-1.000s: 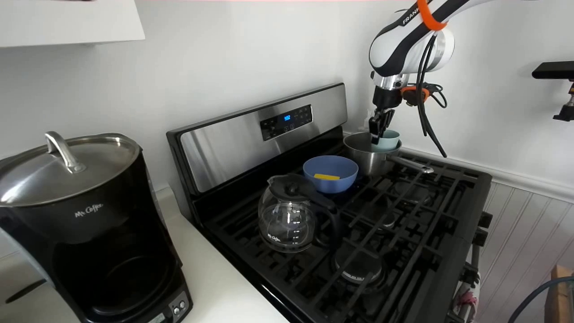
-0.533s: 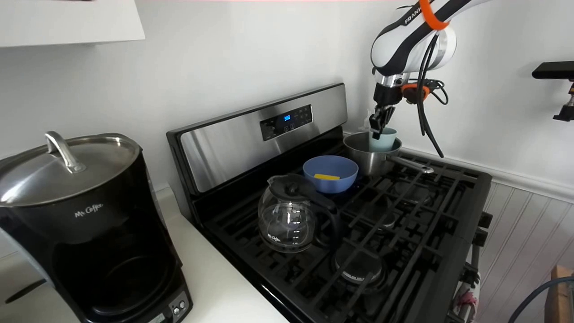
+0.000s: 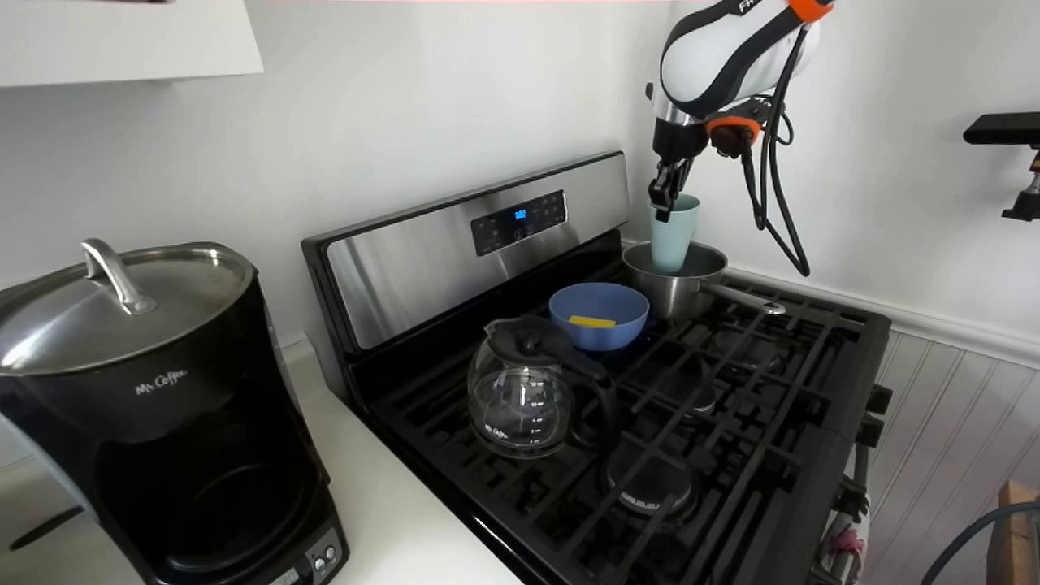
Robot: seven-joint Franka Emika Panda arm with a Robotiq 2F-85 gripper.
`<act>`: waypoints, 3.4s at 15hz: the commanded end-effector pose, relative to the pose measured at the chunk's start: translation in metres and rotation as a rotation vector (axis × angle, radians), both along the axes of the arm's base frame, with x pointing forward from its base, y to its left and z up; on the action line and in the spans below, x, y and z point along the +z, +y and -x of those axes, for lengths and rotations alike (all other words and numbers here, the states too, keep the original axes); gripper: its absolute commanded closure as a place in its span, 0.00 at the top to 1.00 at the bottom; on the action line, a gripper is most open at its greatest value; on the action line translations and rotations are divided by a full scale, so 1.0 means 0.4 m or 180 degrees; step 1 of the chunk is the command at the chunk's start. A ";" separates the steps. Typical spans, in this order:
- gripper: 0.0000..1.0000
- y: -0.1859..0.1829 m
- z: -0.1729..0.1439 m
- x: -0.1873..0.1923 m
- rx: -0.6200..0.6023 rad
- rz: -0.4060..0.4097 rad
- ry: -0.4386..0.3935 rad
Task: Pick up the light blue cup and put it in the blue bowl
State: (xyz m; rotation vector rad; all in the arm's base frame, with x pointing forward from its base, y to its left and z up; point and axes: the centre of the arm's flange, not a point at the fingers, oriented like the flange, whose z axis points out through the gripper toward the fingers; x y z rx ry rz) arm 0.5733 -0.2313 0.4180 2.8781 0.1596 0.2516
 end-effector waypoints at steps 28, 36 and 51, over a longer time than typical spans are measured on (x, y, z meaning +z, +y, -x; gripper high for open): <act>0.52 0.355 -0.075 -0.156 0.1320 -0.0299 0.0595; 0.99 0.360 -0.056 -0.119 0.1295 -0.0253 0.0497; 1.00 0.425 0.015 0.050 0.1312 -0.0060 -0.0139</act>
